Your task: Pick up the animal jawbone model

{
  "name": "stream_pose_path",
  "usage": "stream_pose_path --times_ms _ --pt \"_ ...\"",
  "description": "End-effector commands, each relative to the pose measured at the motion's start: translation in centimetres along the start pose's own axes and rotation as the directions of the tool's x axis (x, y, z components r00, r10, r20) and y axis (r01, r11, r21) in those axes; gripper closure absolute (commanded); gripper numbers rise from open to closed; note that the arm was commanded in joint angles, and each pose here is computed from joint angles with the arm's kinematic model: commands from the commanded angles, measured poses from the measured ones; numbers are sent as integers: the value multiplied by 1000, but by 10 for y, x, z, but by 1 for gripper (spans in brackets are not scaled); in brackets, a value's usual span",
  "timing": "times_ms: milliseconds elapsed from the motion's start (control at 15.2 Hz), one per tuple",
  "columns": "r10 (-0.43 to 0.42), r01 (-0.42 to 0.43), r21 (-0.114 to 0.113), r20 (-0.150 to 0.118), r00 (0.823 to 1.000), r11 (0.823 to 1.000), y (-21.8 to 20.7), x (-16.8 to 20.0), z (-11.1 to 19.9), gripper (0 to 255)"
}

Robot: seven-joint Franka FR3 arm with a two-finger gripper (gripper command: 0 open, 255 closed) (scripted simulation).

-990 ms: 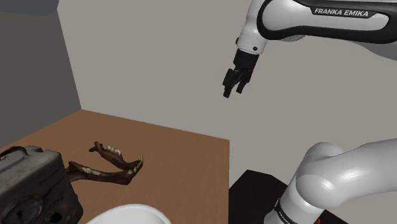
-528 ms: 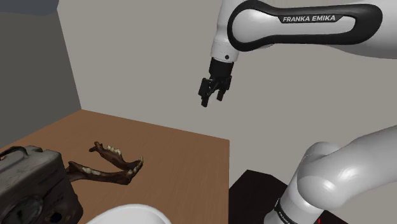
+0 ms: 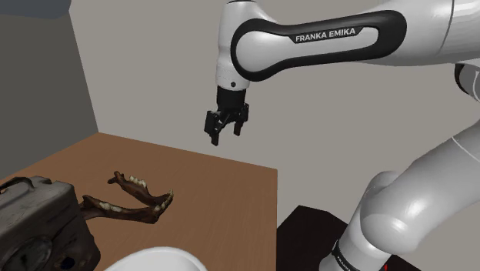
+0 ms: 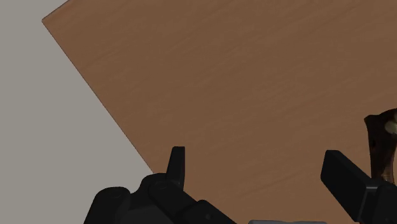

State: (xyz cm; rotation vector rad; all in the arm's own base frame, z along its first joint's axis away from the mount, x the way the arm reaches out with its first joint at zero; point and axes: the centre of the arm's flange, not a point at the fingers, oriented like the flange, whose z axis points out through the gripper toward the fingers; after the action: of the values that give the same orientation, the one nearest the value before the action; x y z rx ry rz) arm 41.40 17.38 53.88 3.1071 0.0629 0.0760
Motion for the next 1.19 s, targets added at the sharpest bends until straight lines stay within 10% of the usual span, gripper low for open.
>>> stream_pose_path --times_ms 0,1122 --pt "-4 4 -5 12 1000 1000 -23 9 14 0" --pt "-40 46 -49 108 993 998 -216 93 119 0"
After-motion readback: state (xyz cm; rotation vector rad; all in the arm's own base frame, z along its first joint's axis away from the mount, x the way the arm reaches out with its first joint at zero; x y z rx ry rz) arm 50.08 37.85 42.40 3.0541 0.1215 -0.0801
